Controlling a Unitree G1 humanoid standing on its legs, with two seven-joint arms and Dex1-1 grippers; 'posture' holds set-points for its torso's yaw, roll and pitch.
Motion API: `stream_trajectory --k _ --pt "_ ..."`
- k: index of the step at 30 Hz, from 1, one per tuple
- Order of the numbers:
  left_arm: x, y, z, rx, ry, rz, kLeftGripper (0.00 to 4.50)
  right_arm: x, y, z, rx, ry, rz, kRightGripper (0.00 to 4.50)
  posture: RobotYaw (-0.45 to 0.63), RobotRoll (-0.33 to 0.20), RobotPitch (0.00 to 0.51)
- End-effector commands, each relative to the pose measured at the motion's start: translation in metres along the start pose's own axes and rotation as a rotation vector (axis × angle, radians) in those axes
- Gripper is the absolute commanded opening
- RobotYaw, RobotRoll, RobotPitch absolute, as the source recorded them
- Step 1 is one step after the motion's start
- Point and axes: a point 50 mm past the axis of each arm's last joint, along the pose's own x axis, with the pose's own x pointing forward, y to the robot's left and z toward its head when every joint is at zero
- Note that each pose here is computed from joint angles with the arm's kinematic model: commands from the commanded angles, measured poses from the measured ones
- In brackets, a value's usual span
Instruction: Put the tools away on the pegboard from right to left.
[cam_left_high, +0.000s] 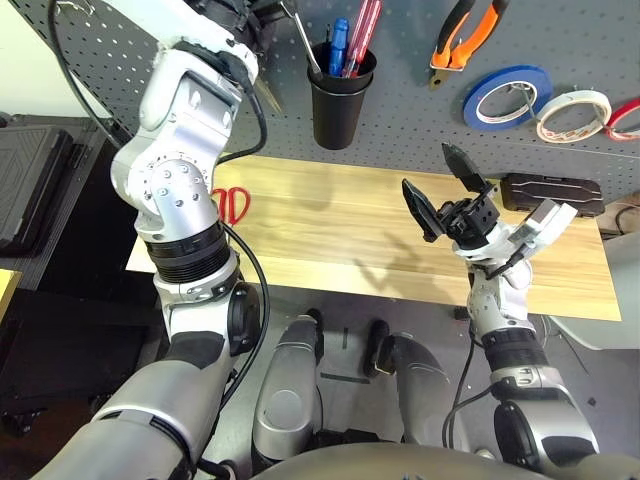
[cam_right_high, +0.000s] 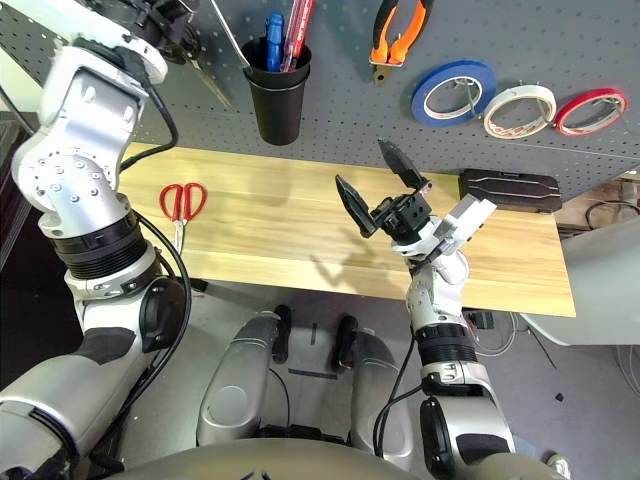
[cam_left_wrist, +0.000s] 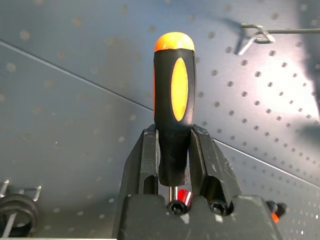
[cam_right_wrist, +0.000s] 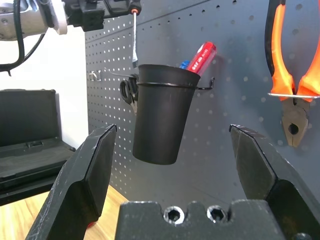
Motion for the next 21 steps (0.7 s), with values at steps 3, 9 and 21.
stream_trajectory --k 3,9,21 --pt "0.012 -0.001 0.000 -0.012 -0.049 0.002 0.72 -0.006 0.004 -0.001 -0.022 0.015 -0.021 4.50 0.16 0.000 0.254" --pt "0.018 0.006 -0.012 0.033 -0.047 0.030 0.72 -0.007 0.004 0.000 -0.039 0.015 -0.033 4.50 0.15 0.000 0.251" --pt "0.007 0.011 -0.044 0.147 0.035 -0.009 1.07 -0.004 0.003 0.002 -0.066 0.014 -0.043 4.50 0.13 0.000 0.252"
